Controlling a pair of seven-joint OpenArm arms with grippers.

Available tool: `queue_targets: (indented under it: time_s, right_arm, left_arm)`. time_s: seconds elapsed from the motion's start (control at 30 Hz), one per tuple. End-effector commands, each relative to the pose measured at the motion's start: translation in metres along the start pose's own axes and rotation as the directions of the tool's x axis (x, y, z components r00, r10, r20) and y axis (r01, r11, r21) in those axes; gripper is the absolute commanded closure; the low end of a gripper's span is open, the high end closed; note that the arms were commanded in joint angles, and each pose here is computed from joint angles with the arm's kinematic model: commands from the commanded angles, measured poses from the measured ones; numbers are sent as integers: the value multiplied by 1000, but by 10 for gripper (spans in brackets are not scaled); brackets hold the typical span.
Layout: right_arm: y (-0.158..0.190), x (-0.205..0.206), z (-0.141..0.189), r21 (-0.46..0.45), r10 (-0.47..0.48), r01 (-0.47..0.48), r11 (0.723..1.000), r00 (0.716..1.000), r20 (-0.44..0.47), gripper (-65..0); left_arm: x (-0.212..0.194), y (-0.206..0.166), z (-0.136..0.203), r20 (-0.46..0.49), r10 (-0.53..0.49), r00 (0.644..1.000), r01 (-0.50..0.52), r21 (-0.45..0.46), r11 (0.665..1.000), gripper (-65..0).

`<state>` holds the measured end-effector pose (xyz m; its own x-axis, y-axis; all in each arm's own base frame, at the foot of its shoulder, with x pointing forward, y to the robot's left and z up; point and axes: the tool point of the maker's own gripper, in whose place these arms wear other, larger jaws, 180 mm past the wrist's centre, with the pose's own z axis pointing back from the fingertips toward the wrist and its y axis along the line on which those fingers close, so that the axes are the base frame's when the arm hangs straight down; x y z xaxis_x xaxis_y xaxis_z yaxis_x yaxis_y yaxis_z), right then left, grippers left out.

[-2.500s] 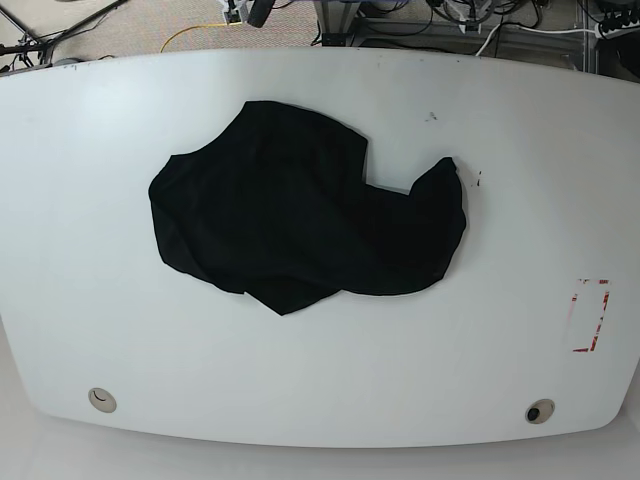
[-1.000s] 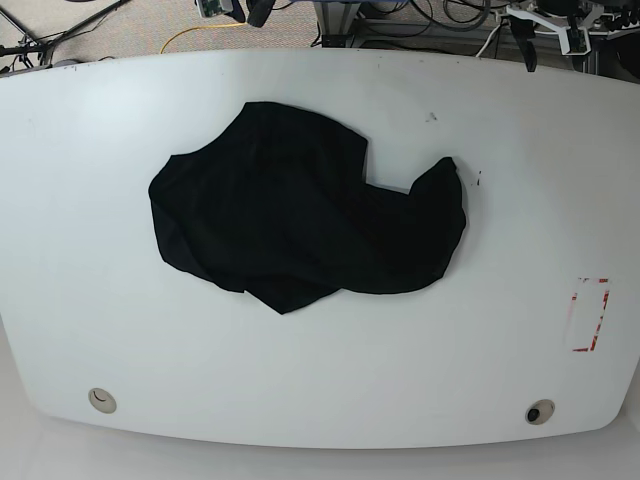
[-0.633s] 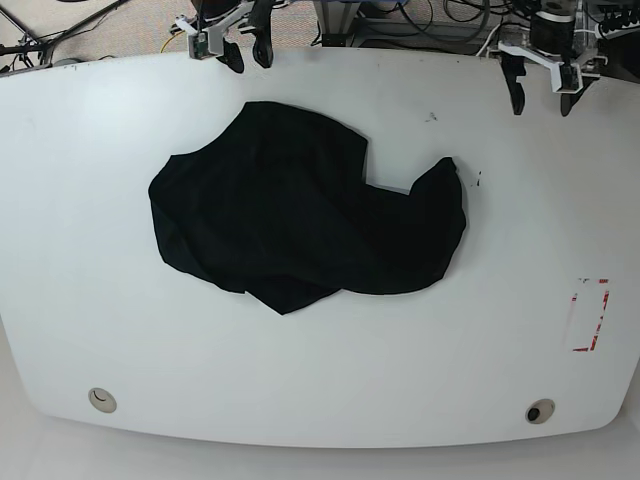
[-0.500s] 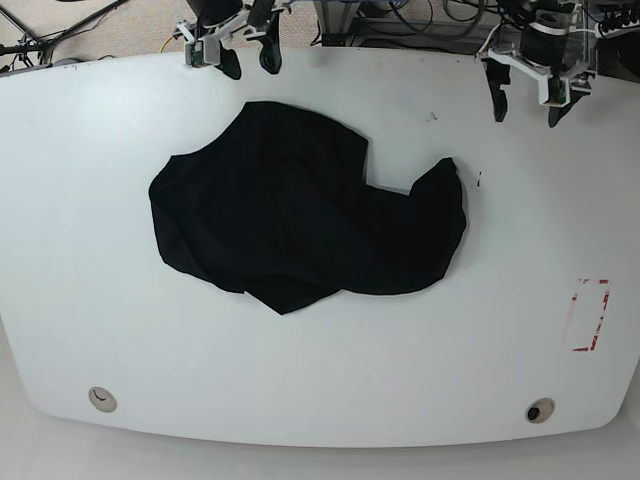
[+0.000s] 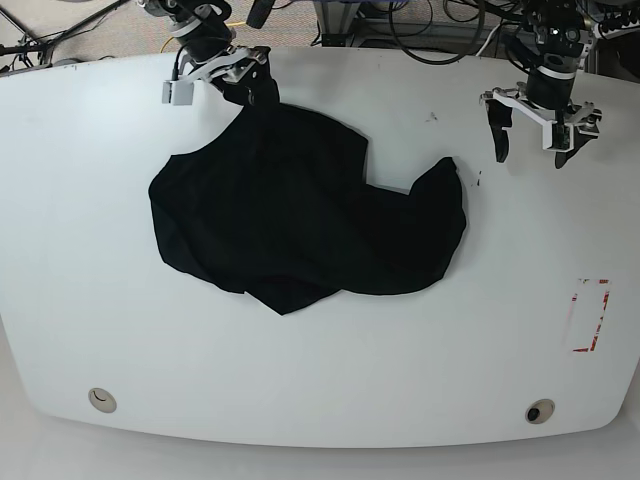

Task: Fold the T-shirt properly
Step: 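Lower both grippers toward the crumpled black T-shirt's edges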

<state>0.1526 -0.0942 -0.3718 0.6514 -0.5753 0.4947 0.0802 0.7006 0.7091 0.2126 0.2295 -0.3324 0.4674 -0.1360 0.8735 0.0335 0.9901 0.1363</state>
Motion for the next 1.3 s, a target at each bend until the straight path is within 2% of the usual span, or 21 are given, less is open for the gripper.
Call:
queue_targets:
  time_s: [0.0, 0.1, 0.23, 0.63, 1.0, 1.13, 1.2, 1.27]
  right_arm:
    - [-11, 2, 1, 9, -74, 74, 997, 997, -9, -387]
    - [-32, 3, 1, -26, -116, 115, 993, 993, -25, -387]
    - [-46, 1, 0, -56, -126, 122, 991, 989, -76, -387]
    - [-36, 4, -14, -24, -113, 111, 994, 985, -130, -385]
    - [-24, -22, -44, -15, -179, 181, 983, 952, -246, -380]
    - [-21, -23, -47, -6, -177, 181, 983, 952, -252, -379]
    - [-19, -19, -50, 4, -169, 175, 985, 954, -247, -368]
    - [-19, -19, -50, 4, -169, 175, 985, 954, -247, -303]
  left_arm:
    - [11, 2, 2, 42, -9, 999, 9, 3, 1000, -536]
    - [11, -1, 2, 42, -9, 999, 10, -4, 1000, -536]
    - [12, -7, 0, 41, -24, 999, 25, -28, 999, -536]
    - [12, -10, 0, 40, -25, 999, 27, -37, 999, -536]
    - [4, -8, 4, 18, -31, 999, 32, -36, 999, -536]
    - [1, -9, 6, 7, -31, 999, 32, -38, 999, -536]
    - [1, -9, 6, 7, -31, 999, 32, -38, 999, -536]
    - [1, -8, 6, 7, -32, 999, 32, -36, 999, -536]
